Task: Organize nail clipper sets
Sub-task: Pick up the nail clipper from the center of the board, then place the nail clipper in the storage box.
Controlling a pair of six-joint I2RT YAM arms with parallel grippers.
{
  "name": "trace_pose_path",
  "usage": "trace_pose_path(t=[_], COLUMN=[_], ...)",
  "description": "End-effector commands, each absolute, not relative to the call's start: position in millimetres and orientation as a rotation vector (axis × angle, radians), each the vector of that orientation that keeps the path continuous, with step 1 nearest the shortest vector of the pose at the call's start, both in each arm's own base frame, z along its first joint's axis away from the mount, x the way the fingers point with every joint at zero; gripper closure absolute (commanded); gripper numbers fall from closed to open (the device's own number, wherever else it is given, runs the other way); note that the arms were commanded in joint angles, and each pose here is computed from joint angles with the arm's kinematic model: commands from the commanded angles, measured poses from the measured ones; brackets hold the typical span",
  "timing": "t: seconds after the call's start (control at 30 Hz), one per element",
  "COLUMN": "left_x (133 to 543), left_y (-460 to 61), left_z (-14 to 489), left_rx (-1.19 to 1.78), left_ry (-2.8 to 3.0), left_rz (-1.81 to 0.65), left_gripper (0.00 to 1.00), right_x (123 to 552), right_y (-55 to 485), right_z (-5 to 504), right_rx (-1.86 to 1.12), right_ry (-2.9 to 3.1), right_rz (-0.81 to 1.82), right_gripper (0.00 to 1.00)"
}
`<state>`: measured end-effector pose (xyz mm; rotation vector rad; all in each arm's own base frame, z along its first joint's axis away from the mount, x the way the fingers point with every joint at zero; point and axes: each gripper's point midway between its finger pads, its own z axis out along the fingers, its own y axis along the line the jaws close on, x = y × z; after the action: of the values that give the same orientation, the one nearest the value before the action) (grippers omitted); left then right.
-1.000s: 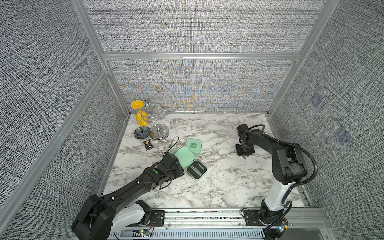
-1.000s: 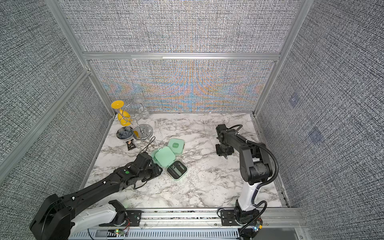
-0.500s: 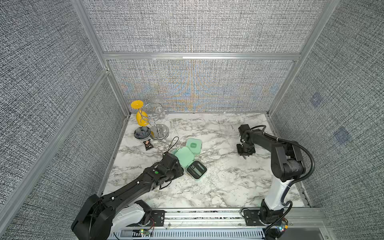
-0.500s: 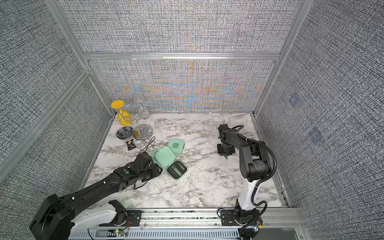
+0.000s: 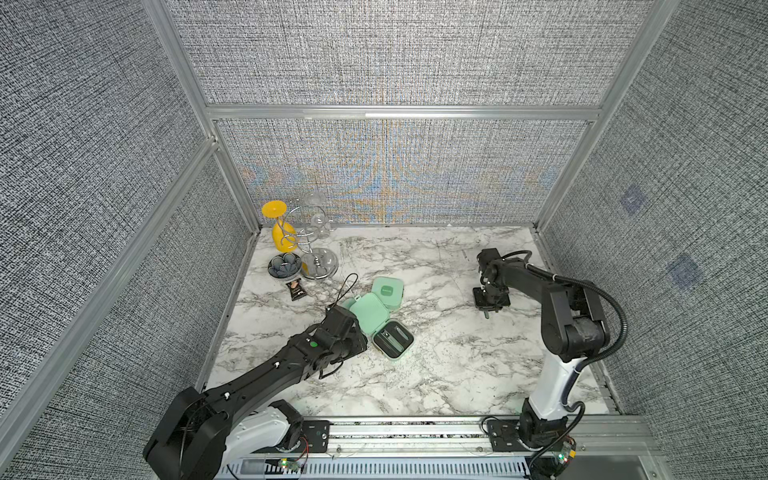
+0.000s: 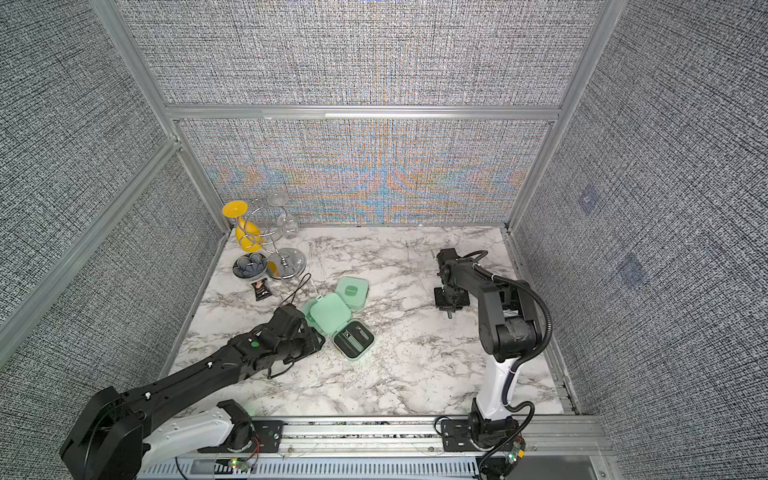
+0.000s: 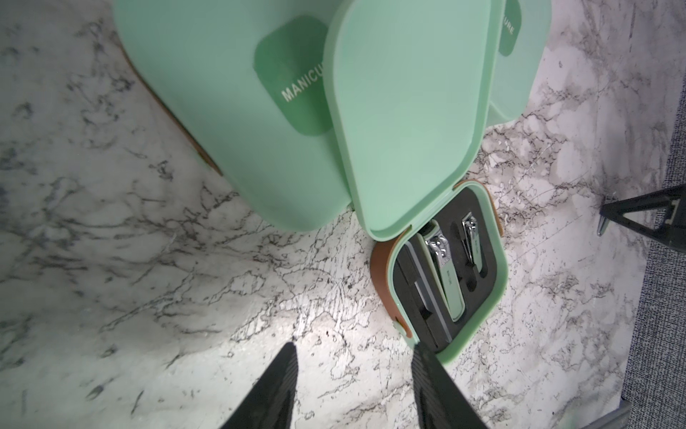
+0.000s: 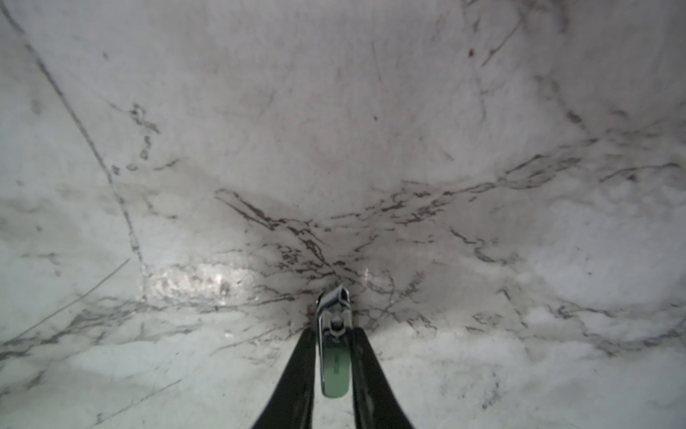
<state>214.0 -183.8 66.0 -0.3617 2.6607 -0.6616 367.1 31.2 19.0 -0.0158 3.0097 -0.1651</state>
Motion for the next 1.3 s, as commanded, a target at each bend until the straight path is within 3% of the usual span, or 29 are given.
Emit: trace_pose_path(t=[0.0,0.17,0.4,0.6,0.87,1.03,1.27], left_x=[217.2,217.0,217.0,216.5,213.8,211.7,210.3], left_y=[-184.9,-184.6,-183.8,-183.1,-180.2,-177.1,-172.3], left_z=[69.4,69.6,70.5,70.5,69.9,69.2,70.6], left_rx=[-0.355,-0.356,-0.356,-0.356,-0.329,-0.326,-0.331], left_ry=[2.649,2.647,2.639,2.638,2.644,2.646,2.639], left_rz=[-0.659,-0.660,-0.662,-0.662,-0.643,-0.631,-0.611], left_gripper=[0.48,0.48,0.48,0.48,0.48,0.48,0.48], right_x=[367.7,365.2,354.1,336.7,298.2,287.6,279.3], right_y=[30.7,32.2,58.2,120.3,248.8,297.7,331.4], right_z=[19.3,24.2,53.4,84.1,109.8,97.1,66.5], right_rx=[-0.012,-0.009,-0.092,-0.336,-0.869,-1.107,-1.272], right_ry=[3.011,3.006,2.951,2.874,2.666,2.579,2.546], right_rz=[-0.162,-0.152,-0.105,-0.030,0.154,0.142,0.140], right_gripper=[0.80,0.88,0.90,0.90,0.90,0.96,0.97])
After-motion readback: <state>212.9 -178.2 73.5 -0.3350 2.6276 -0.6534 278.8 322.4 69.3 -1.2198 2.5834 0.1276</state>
